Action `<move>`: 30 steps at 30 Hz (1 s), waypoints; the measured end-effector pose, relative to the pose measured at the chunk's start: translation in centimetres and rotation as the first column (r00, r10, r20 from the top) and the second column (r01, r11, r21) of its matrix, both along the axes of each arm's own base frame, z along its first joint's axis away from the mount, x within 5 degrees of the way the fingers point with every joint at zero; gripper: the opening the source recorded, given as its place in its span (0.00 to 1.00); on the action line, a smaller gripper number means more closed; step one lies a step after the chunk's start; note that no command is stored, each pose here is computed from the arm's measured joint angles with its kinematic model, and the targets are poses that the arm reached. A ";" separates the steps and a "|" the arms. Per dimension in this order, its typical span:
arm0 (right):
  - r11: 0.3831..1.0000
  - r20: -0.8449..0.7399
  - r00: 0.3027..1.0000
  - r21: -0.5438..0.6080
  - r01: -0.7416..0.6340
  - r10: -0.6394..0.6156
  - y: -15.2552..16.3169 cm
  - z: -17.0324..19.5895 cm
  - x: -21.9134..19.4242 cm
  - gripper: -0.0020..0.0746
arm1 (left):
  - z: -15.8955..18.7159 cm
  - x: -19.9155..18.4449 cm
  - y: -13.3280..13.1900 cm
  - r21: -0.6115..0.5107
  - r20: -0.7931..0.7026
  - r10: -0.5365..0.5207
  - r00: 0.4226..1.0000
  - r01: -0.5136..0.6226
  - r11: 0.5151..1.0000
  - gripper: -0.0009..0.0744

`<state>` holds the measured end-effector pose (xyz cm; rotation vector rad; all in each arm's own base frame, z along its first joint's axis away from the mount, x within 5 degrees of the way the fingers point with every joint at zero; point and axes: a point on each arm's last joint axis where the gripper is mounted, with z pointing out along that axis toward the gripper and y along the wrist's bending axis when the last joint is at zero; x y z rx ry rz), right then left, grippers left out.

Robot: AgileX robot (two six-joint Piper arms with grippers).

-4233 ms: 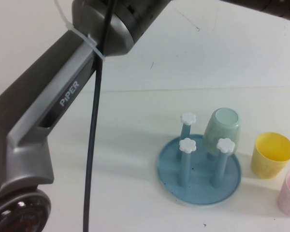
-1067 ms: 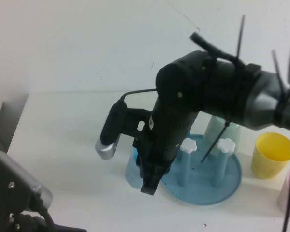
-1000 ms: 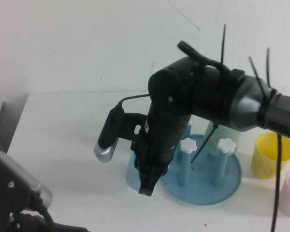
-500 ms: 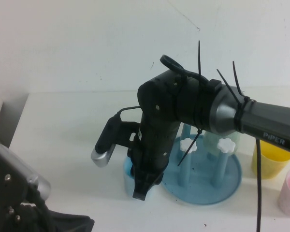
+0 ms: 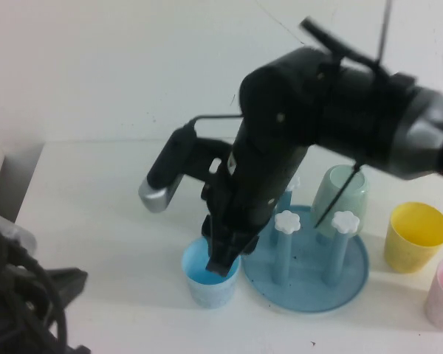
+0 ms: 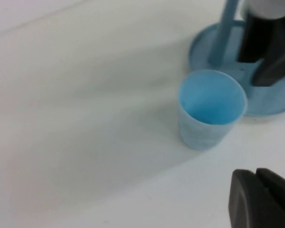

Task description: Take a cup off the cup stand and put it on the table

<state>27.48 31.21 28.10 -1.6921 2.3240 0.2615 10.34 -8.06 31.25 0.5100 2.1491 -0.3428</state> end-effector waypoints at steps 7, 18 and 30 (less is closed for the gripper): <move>0.997 0.120 0.993 0.071 -0.006 -0.002 -3.4 6.4 -2.8 0.11 | -0.5 -0.5 2.9 -0.023 0.164 0.147 0.975 -0.145 0.989 0.01; 0.983 0.288 0.950 0.171 0.072 -0.119 -12.5 8.3 -9.9 0.03 | -3.9 -3.2 5.2 -0.179 0.231 0.136 0.963 -0.095 0.979 0.01; 0.923 0.416 0.854 0.346 0.170 -0.313 -23.7 3.1 -18.9 0.02 | -4.1 -3.5 4.8 -0.222 0.278 0.089 0.957 -0.027 0.975 0.01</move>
